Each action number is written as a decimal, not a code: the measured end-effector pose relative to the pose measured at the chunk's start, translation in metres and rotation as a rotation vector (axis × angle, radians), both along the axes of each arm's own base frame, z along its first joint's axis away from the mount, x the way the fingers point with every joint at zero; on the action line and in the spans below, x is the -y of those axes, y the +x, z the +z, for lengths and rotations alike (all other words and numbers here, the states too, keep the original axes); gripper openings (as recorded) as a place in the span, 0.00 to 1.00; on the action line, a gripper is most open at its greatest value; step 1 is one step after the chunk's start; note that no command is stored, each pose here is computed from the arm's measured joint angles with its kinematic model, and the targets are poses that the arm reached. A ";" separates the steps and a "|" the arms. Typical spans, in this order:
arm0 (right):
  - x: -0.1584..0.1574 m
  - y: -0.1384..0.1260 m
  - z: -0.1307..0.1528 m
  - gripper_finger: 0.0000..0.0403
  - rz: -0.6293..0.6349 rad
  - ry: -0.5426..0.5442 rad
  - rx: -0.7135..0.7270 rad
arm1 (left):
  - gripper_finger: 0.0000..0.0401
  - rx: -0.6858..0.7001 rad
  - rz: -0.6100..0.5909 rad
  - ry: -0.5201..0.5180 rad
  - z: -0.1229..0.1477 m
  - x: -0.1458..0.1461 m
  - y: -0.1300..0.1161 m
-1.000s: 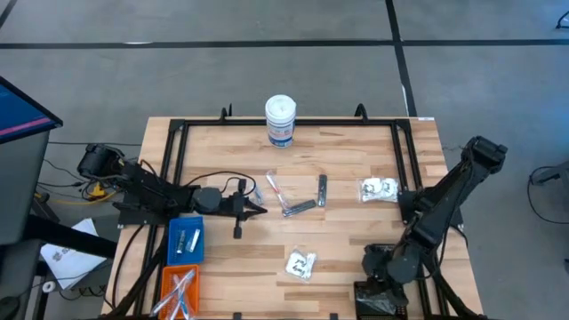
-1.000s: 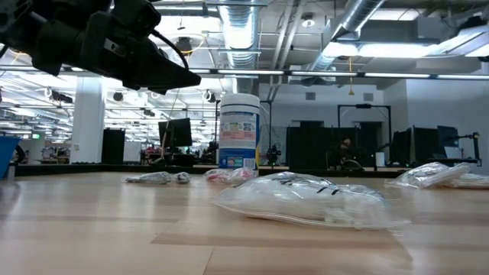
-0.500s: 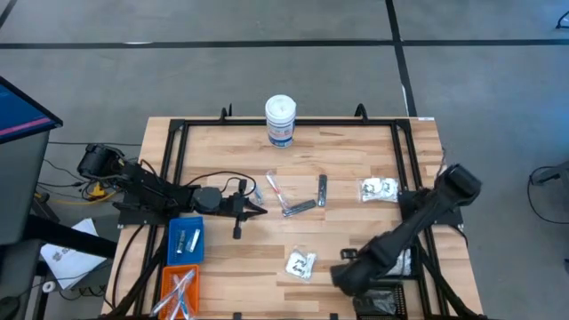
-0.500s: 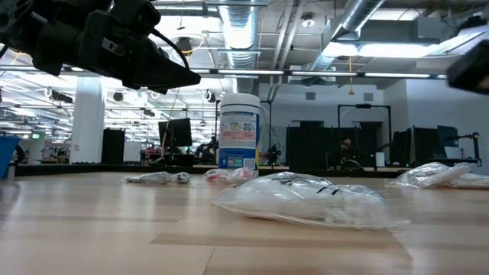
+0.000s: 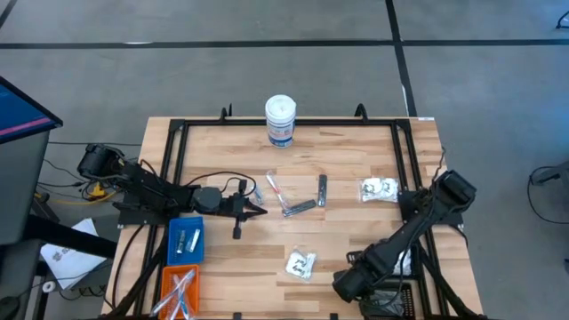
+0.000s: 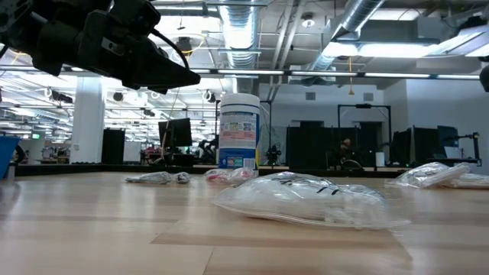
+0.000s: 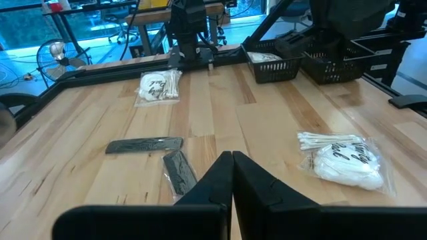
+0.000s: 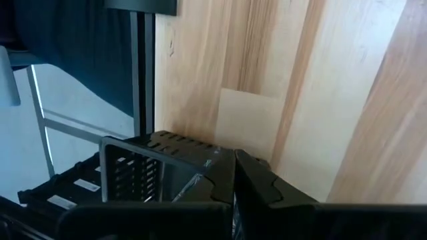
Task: Pick & Place Travel size toiletries
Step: Adjust the bottom black bin, then adjust the top black bin, then put the black comb into the bottom black bin
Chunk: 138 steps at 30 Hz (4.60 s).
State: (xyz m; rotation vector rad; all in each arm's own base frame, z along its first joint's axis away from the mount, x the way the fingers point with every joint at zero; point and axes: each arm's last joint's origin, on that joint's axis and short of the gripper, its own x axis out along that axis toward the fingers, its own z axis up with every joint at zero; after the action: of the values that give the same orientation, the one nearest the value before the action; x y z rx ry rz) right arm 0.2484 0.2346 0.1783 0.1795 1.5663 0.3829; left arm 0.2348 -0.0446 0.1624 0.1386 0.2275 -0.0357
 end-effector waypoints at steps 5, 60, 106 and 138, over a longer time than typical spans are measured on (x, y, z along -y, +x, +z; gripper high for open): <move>0.000 0.001 0.000 0.00 0.028 0.002 0.028 | 0.00 0.000 0.000 0.000 0.000 0.000 0.000; 0.012 -0.061 -0.029 0.00 -0.129 -0.183 -0.380 | 0.00 -0.002 0.013 0.007 0.000 -0.003 0.000; 0.023 -0.013 0.038 0.00 -0.025 -0.456 0.021 | 0.00 -0.024 0.011 0.027 -0.003 -0.004 0.000; 0.040 0.003 0.028 0.00 -0.028 -0.457 0.071 | 0.00 -0.059 0.152 0.081 -0.006 -0.008 -0.001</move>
State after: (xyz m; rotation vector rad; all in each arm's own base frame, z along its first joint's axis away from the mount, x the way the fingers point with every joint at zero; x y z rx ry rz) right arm 0.2517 0.1950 0.2060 -0.1642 1.5388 0.0023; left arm 0.2334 -0.0366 0.1564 0.2008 0.2981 0.1208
